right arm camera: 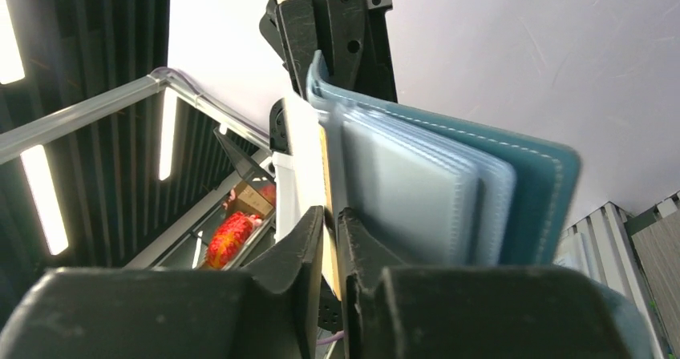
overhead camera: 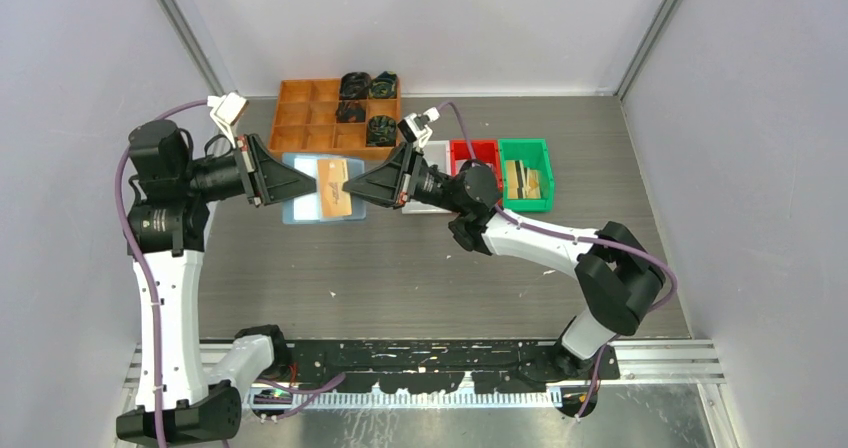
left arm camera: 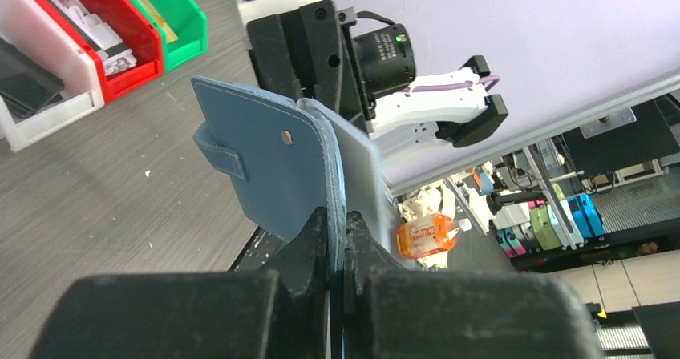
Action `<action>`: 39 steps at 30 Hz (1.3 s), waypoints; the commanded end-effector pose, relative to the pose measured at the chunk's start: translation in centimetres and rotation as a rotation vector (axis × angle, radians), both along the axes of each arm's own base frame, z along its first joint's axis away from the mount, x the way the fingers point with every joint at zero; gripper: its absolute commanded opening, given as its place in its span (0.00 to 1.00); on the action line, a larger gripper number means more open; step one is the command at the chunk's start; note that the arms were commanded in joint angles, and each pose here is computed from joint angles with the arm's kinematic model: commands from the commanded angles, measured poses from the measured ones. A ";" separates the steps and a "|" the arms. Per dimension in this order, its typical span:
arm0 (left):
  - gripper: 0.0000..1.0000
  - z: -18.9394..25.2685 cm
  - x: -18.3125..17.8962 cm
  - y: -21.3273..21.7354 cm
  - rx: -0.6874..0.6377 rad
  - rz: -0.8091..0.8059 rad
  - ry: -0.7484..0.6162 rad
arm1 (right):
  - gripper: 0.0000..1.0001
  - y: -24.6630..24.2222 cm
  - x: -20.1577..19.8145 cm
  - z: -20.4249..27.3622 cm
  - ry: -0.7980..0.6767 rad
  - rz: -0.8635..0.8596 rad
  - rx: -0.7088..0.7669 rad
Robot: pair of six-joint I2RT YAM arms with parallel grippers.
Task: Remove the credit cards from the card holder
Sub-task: Remove the credit card from the card holder.
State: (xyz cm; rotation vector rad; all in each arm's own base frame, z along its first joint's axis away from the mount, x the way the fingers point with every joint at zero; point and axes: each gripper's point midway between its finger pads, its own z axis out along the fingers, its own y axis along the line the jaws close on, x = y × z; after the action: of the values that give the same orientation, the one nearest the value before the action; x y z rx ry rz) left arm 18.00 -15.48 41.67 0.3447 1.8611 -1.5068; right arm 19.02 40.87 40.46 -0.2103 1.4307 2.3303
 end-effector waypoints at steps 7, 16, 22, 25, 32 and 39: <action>0.00 2.8 -1.8 -0.4 -0.039 -0.064 -0.094 | 0.16 -1.0 -2.2 2.9 -0.046 0.108 0.147; 0.00 2.8 -1.8 -0.5 -0.039 -0.069 -0.104 | 0.08 -2.0 -3.0 4.3 -0.052 0.136 0.199; 0.00 3.0 -1.8 -0.4 -0.037 -0.069 -0.115 | 0.07 -2.3 -3.2 3.7 -0.052 0.125 0.187; 0.00 3.3 -2.1 -0.5 -0.038 -0.076 -0.120 | 0.06 -2.4 -3.1 3.4 -0.051 0.118 0.178; 0.00 4.4 -2.9 -0.6 -0.043 -0.087 -0.146 | 0.02 -3.0 -2.6 3.5 -0.053 0.096 0.180; 0.00 4.8 -3.0 -0.6 -0.046 -0.086 -0.152 | 0.01 -4.1 -2.4 4.1 -0.054 0.087 0.192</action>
State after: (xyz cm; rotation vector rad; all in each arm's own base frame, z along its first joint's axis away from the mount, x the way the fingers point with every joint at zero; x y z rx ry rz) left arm 16.63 -15.90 44.34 0.3965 1.7852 -1.5730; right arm 18.13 39.09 41.72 -0.2085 1.3130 2.4825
